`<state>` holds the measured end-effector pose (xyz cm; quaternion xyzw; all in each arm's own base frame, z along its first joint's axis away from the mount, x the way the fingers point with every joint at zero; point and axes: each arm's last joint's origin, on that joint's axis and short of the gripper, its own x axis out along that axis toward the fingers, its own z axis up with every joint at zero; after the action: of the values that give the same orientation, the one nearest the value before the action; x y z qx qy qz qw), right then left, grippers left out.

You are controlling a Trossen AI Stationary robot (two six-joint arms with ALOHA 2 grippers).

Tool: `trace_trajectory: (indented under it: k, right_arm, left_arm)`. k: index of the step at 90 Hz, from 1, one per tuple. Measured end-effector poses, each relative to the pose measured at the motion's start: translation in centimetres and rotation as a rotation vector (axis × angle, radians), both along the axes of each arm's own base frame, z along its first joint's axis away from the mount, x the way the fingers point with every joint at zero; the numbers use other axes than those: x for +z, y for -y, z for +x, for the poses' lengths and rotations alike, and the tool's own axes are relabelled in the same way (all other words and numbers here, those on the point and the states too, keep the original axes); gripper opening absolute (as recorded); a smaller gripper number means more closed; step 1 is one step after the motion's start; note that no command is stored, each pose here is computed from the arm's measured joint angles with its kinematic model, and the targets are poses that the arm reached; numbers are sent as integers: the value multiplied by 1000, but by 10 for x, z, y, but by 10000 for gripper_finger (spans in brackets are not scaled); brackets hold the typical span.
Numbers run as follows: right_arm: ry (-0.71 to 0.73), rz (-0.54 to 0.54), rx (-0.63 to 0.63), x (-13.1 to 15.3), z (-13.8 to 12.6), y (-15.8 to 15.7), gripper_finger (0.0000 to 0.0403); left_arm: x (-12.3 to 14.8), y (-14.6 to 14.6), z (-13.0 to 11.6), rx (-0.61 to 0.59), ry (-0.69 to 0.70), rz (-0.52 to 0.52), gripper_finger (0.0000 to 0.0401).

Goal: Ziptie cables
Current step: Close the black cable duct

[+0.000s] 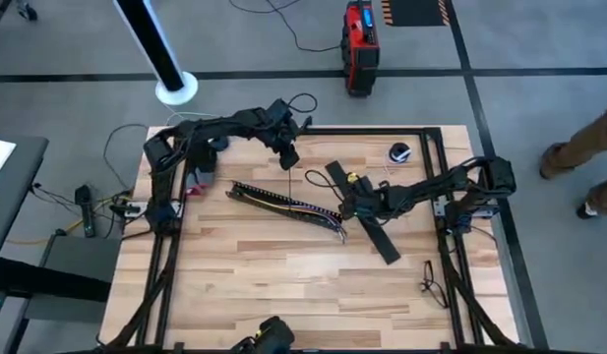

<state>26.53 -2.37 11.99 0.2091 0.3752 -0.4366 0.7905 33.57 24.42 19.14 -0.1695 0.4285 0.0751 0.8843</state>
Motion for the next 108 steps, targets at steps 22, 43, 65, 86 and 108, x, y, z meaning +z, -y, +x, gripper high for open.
trace_trajectory:
  k: [22,43,65,86,108]
  right_arm:
    - [15,22,38,1,3,-1,0]
    - [50,62,132,3,9,-3,0]
    - [65,68,172,3,11,-5,0]
    - [62,61,177,3,11,-5,0]
    - [52,52,201,3,11,-8,0]
  left_arm:
    - [0,3,5,-56,72,-62,111]
    - [-1,8,7,-55,59,-83,134]
    - [-5,19,7,-71,-4,-120,134]
    - [16,18,16,-2,-132,125,134]
    - [79,7,34,2,13,265,134]
